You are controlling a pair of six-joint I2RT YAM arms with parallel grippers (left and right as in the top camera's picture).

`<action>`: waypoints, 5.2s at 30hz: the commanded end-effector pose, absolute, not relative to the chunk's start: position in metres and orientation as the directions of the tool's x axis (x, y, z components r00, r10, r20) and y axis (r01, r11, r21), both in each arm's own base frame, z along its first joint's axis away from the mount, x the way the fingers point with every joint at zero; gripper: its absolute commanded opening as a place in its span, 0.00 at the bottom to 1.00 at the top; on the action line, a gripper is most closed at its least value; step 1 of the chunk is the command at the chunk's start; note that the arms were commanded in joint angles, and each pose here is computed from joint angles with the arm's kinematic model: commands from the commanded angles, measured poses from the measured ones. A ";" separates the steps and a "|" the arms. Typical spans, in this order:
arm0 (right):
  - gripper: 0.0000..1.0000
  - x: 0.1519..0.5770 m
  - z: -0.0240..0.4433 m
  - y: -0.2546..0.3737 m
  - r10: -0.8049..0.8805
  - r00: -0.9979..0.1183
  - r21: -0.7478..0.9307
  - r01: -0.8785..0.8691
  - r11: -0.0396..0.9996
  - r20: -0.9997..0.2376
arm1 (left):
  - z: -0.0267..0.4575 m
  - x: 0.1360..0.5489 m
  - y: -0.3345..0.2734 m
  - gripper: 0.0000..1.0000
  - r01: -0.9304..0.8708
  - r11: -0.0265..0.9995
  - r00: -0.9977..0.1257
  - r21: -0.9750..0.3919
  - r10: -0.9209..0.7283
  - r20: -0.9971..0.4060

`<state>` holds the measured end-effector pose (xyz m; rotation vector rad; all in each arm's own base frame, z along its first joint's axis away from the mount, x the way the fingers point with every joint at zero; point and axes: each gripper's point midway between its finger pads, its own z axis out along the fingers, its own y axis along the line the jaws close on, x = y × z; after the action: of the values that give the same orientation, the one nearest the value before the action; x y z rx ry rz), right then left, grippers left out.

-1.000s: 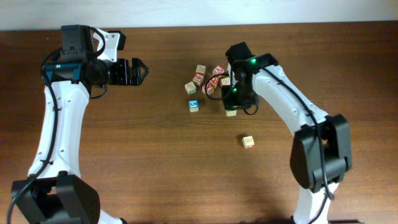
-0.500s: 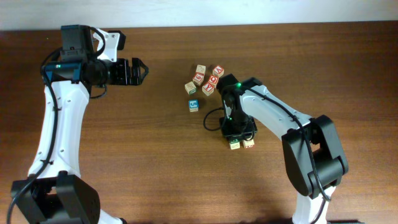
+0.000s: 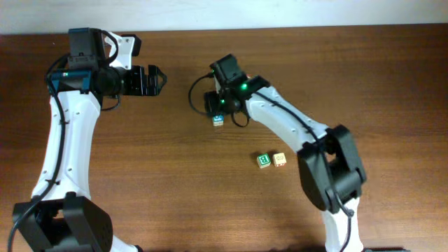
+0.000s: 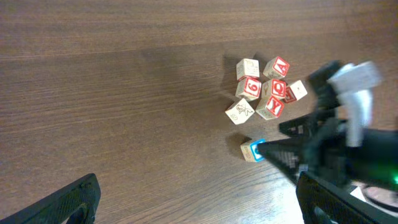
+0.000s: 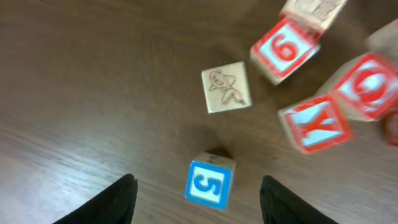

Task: Rotate 3 blocks

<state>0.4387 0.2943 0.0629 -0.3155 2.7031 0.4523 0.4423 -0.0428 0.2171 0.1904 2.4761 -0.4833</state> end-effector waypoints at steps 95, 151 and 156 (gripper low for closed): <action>0.04 0.267 0.021 0.176 -0.127 -0.987 0.025 -0.125 0.992 0.097 | 0.223 0.444 -0.045 0.99 0.253 0.918 -0.800 -0.305 0.022 -0.599; 0.04 0.285 0.028 0.071 0.228 -0.974 0.540 0.188 0.820 -0.008 | 0.012 0.299 -0.299 0.00 0.127 0.789 -0.988 -0.601 0.153 -0.009; 0.04 0.285 0.029 0.072 0.229 -0.973 0.543 0.188 0.818 -0.007 | 0.019 0.290 -0.308 0.00 0.084 0.752 -0.988 -0.654 0.150 0.045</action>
<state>0.2868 0.0706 0.0291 0.3406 2.9290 0.8353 0.2956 -0.3058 0.0209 0.2168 3.0085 -1.0736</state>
